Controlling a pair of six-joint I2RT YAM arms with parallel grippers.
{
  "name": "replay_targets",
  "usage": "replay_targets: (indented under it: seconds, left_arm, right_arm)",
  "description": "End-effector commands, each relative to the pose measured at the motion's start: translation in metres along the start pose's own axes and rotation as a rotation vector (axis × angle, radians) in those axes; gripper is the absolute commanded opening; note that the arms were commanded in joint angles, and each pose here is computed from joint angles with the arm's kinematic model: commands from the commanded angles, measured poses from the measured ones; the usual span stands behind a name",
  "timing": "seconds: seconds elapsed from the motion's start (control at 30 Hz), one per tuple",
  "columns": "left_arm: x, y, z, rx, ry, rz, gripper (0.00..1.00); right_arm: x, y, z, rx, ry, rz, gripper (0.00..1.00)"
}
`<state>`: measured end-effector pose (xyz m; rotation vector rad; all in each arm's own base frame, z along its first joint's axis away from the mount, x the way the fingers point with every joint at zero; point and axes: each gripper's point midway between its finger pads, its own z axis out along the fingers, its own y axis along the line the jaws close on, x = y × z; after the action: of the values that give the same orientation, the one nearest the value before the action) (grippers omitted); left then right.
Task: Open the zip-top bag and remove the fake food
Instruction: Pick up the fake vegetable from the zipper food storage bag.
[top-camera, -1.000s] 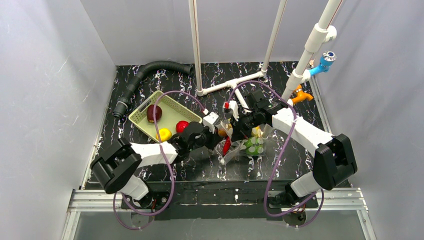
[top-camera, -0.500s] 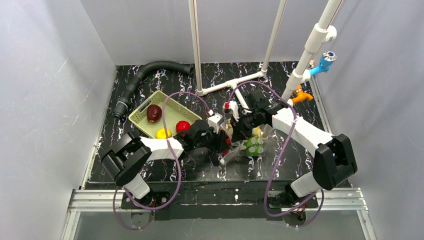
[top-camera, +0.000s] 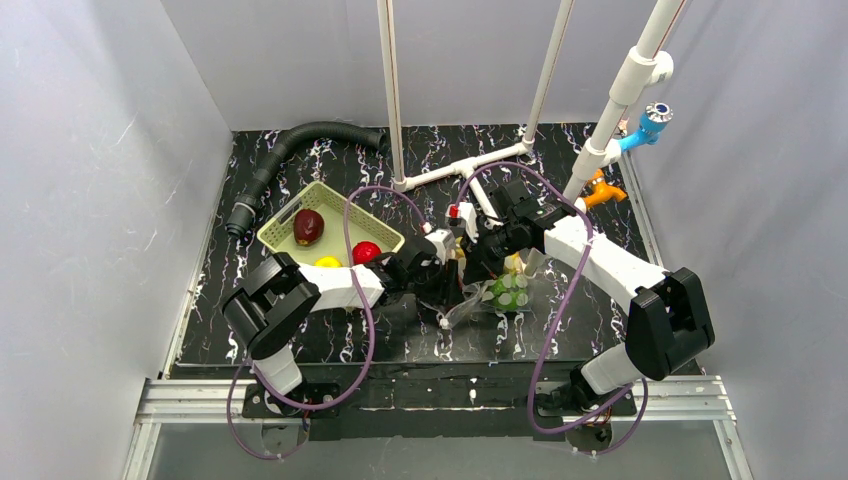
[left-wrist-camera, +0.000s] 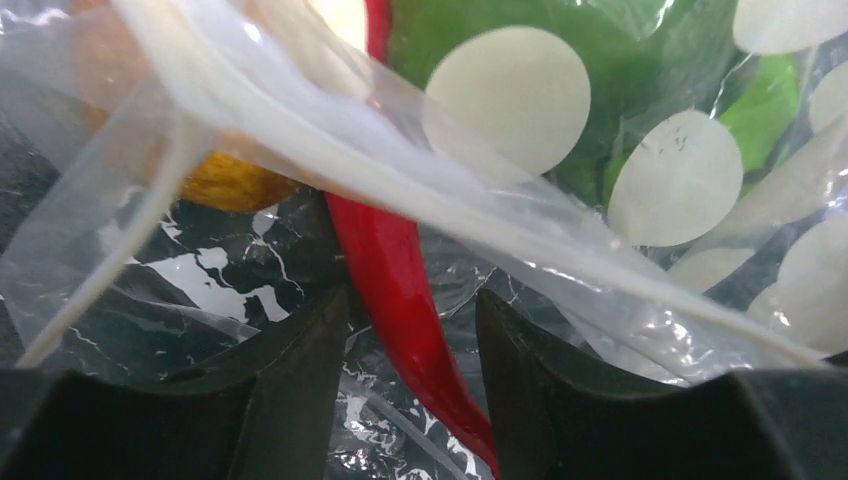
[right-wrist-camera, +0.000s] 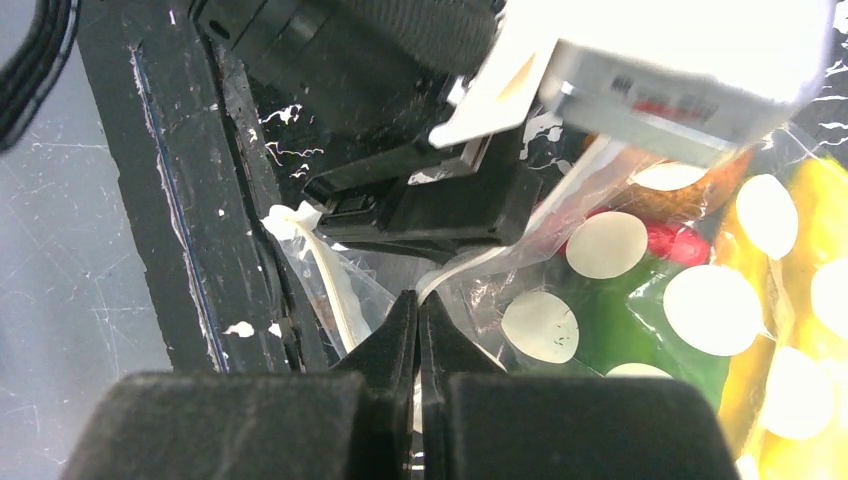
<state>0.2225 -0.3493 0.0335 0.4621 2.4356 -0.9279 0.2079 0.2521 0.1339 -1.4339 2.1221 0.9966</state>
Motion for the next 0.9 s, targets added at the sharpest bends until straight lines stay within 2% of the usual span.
replay_targets:
  seconds: [0.0, 0.1, 0.17, 0.2, 0.5, 0.87]
  left_arm:
    - [0.021, 0.006, -0.002, -0.096, 0.084, -0.023, 0.41]
    - [0.02, 0.005, -0.003, -0.096, 0.081, -0.021, 0.14]
    - [0.018, 0.002, -0.007, -0.085, 0.073, -0.015, 0.02]
    - [0.016, -0.001, -0.009, -0.078, 0.072, -0.007, 0.0]
    - [-0.018, -0.03, -0.053, -0.021, 0.028, 0.046, 0.0]
    - [-0.02, -0.034, -0.083, 0.037, 0.053, -0.009, 0.0]
  right_arm:
    - [-0.007, 0.001, -0.009, 0.007, -0.033, -0.014, 0.01]
    - [-0.006, 0.0, -0.009, 0.01, -0.032, -0.013, 0.01]
    - [-0.006, 0.0, -0.009, 0.014, -0.032, -0.016, 0.01]
    - [-0.006, 0.0, -0.009, 0.016, -0.031, -0.017, 0.01]
    - [-0.004, 0.0, -0.011, 0.024, -0.031, -0.035, 0.01]
    - [-0.001, 0.027, -0.014, -0.088, -0.071, -0.086, 0.01]
